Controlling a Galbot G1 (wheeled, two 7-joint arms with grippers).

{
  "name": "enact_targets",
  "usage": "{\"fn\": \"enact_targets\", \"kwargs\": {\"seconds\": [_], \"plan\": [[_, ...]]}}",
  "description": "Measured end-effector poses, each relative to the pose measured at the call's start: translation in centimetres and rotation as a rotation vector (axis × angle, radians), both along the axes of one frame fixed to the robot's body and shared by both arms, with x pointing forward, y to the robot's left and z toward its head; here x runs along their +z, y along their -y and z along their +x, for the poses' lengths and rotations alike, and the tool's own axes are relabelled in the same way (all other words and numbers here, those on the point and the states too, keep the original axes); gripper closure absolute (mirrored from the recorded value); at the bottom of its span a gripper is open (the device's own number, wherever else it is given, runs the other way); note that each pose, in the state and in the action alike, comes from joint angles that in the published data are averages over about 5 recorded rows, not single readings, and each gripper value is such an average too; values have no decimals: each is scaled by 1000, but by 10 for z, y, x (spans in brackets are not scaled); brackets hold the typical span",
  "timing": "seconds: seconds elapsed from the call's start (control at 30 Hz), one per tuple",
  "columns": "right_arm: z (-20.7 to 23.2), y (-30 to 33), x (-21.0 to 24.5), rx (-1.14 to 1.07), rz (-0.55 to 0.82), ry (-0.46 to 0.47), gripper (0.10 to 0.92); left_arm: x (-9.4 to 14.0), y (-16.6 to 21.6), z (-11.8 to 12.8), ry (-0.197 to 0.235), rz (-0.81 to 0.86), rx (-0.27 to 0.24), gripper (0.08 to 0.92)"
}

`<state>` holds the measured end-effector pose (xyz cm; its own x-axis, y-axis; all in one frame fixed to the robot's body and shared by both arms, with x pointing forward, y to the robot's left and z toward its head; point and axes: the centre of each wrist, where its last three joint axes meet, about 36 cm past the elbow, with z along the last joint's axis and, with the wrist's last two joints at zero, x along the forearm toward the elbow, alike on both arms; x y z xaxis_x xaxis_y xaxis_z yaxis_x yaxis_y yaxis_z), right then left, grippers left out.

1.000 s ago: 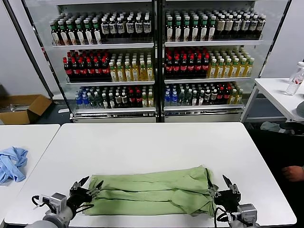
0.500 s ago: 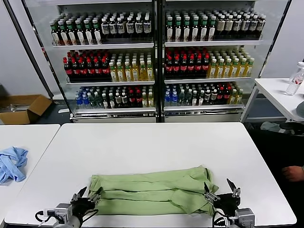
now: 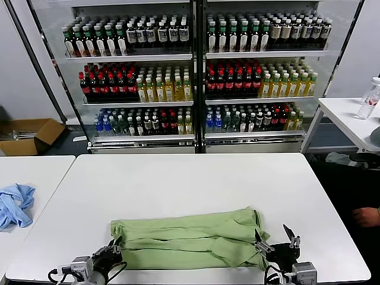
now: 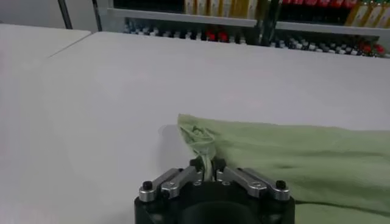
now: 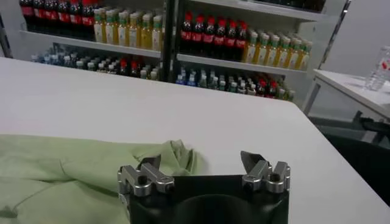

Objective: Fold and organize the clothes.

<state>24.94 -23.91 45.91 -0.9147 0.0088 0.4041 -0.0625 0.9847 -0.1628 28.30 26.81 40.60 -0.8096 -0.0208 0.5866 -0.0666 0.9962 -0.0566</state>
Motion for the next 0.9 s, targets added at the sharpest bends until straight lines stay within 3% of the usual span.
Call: {"fn": "enact_targets", "kwargs": {"seconds": [0.23,0.43,0.6,0.73,0.9], "plan": [[0,0,4,-2,-4,12,200,16,-18,10,74,133,24,890],[-1,-3,7,1,2,20,199,34,-64,16,150,353,93,890],[-1,-4,8,3,0,21,200,47,-85,15,180,483,126,890],[-2,-4,8,3,-5,21,199,59,-70,10,200,449,82,890],[-3,-4,8,-1,-4,18,200,72,-27,2,228,250,-37,890]]}}
